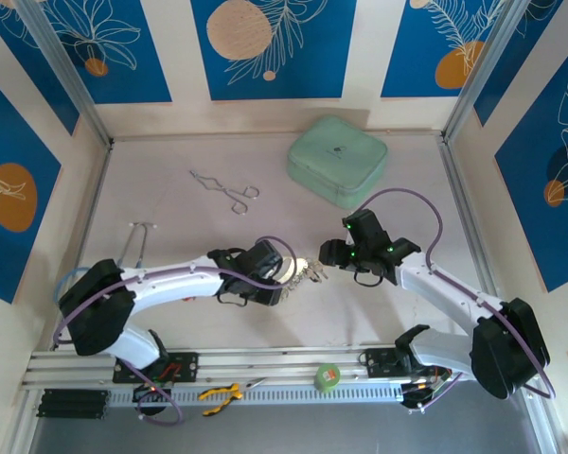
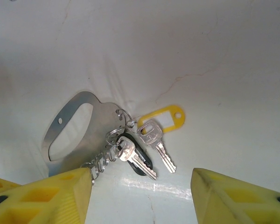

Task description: Put the keys on the keyring

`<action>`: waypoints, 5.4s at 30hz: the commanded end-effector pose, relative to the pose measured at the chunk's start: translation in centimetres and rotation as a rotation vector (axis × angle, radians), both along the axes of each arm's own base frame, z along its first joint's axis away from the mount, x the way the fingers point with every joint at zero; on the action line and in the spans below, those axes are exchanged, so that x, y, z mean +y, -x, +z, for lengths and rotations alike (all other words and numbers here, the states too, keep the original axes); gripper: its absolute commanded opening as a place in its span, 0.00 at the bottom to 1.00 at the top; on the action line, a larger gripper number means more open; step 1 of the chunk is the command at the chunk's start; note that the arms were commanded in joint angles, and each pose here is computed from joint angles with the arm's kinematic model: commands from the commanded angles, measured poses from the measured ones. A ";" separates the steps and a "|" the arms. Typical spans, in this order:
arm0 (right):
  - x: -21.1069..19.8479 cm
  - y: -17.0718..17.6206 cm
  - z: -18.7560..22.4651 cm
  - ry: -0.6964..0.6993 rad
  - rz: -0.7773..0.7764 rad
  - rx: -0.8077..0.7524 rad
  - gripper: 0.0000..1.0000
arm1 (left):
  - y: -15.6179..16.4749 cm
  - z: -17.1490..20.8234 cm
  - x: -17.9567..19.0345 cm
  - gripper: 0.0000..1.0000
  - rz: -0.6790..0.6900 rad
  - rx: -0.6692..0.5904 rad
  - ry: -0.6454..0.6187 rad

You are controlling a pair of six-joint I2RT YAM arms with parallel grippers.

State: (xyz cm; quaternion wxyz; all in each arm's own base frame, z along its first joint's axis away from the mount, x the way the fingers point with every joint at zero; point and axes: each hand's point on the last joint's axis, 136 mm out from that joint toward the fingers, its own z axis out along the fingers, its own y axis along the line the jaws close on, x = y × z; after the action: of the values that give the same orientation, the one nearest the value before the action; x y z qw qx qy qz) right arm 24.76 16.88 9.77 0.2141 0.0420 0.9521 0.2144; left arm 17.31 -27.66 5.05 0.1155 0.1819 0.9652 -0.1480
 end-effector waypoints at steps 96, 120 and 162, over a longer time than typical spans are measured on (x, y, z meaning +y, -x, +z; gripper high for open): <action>2.0 -5.1 9.7 -0.007 0.259 -0.458 0.53 | -6.9 13.8 -3.2 0.00 -0.608 -1.126 0.349; 8.7 5.0 10.8 0.047 1.144 -1.158 0.34 | -1.2 18.9 -3.7 0.00 -1.068 -1.268 0.908; 11.0 7.2 11.6 -0.066 1.228 -1.202 0.00 | -0.7 17.5 -4.3 0.00 -1.128 -1.212 0.958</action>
State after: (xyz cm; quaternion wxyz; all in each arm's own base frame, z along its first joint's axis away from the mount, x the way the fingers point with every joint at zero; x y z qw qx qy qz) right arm 17.93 27.54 20.60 0.5171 -0.5922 0.5415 0.2977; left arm 18.15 -32.00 22.23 0.5640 0.5919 0.3693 -0.4419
